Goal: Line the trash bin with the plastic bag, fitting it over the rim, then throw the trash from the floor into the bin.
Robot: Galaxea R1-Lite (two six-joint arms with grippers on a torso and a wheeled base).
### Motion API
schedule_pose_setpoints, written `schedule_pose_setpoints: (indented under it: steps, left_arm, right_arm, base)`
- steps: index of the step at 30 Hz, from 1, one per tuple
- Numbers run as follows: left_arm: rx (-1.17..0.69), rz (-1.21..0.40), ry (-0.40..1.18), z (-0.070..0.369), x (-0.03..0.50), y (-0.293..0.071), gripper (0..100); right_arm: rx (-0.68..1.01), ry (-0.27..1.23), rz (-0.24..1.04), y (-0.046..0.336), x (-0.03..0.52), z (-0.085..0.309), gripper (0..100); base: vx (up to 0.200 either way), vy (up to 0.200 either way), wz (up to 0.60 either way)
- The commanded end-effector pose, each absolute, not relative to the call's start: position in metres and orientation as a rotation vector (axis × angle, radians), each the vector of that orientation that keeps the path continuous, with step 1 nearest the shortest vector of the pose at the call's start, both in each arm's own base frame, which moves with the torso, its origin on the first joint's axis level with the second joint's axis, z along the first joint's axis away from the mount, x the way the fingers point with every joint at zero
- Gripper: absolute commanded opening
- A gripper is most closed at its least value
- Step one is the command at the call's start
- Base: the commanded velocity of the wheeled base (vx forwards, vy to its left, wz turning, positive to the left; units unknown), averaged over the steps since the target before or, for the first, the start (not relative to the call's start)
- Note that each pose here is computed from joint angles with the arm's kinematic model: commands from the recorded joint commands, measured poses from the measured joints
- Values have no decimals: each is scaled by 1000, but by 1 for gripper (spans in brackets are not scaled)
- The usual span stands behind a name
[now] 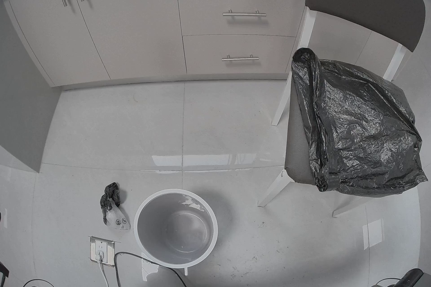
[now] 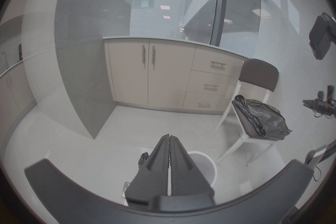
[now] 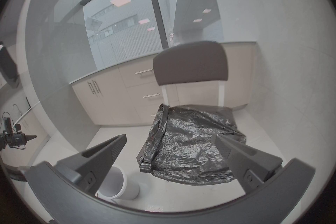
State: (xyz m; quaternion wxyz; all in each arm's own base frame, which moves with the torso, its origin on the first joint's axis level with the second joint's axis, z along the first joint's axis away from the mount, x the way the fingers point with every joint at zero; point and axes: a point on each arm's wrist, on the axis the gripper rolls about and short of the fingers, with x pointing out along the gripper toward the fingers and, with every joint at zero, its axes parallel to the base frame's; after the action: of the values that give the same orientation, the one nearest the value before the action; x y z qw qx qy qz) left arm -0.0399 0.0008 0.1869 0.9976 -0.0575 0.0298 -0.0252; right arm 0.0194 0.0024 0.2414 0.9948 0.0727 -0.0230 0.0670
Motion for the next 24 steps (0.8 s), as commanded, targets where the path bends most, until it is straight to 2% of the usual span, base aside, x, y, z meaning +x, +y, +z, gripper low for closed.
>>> schedule_pose_setpoints:
  steps: [1, 2, 3, 12, 18, 24]
  left_arm:
    - [-55, -143, 293, 203, -11, 0, 0]
    - [-55, -142, 302, 206, -5, -1, 0]
    - [-55, -140, 307, 207, -2, -1, 0]
    - [-72, -140, 284, 230, 15, -3, 0]
    - [-71, -148, 279, 234, 22, -4, 0]
    - [-66, -157, 324, 229, 29, -5, 0]
  right_arm:
    - [138, 259, 302, 57, 147, 249, 100]
    - [145, 288, 317, 66, 159, 244, 100]
    - [148, 304, 328, 72, 164, 242, 0]
    - [158, 463, 378, 135, 212, 215, 0]
    - [150, 471, 358, 150, 222, 214, 0]
    - [114, 466, 254, 155, 216, 203, 0]
  base:
    - [0, 0, 0]
    - [0, 0, 0]
    - [0, 0, 0]
    - [0, 0, 0]
    - [0, 0, 0]
    - [0, 0, 0]
